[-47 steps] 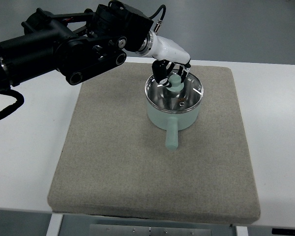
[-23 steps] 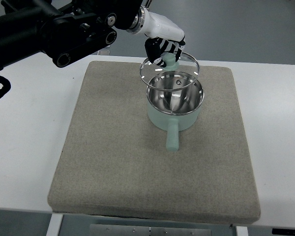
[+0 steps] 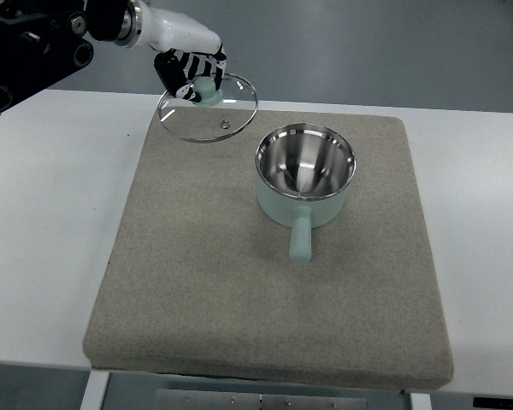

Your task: Place lid left of pot with left hand

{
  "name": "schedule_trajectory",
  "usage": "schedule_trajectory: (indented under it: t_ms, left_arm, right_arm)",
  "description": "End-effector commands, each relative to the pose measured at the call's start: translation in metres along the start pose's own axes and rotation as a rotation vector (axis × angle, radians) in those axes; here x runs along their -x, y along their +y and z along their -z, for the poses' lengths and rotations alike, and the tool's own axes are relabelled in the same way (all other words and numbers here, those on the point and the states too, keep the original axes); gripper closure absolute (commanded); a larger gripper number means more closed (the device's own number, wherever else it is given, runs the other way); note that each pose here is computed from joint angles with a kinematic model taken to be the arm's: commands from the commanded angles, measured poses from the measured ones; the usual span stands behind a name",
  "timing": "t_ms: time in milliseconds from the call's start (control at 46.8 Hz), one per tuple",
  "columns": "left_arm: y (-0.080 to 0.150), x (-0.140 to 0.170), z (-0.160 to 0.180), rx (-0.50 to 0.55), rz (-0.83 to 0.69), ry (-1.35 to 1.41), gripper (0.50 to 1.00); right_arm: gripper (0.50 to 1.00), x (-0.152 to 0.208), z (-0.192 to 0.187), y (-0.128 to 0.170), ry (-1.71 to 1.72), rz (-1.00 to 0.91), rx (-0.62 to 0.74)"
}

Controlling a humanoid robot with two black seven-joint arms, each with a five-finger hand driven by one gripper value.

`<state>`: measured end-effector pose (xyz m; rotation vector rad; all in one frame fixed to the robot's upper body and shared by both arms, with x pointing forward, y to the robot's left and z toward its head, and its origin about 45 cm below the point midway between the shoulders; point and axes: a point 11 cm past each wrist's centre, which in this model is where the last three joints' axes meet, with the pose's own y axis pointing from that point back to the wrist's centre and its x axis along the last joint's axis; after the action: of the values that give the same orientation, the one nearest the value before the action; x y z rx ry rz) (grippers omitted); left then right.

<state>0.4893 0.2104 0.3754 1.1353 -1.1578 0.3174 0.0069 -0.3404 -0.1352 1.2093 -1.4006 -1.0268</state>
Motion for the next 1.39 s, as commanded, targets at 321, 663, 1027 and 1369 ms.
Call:
schedule_trajectory:
  t_ms: [321, 663, 1027, 1369]
  left_arm:
    - [-0.025, 0.102, 0.017, -0.019, 0.012, 0.09, 1.0]
    - [-0.029, 0.137, 0.018, -0.014, -0.024, 0.218, 0.506]
    - [-0.011, 0.097, 0.052, 0.001, -0.251, 0.898, 0.506]
    - [0.017, 0.088, 0.106, 0.066, -0.516, 1.527, 0.501]
  right_arm:
    - [0.576, 0.0, 0.0, 0.0, 0.0, 0.0, 0.0]
    - [0.576, 0.0, 0.0, 0.0, 0.0, 0.0, 0.0]
    - [0.576, 0.0, 0.0, 0.0, 0.0, 0.0, 0.0]
    - [0.576, 0.0, 0.0, 0.0, 0.0, 0.0, 0.0]
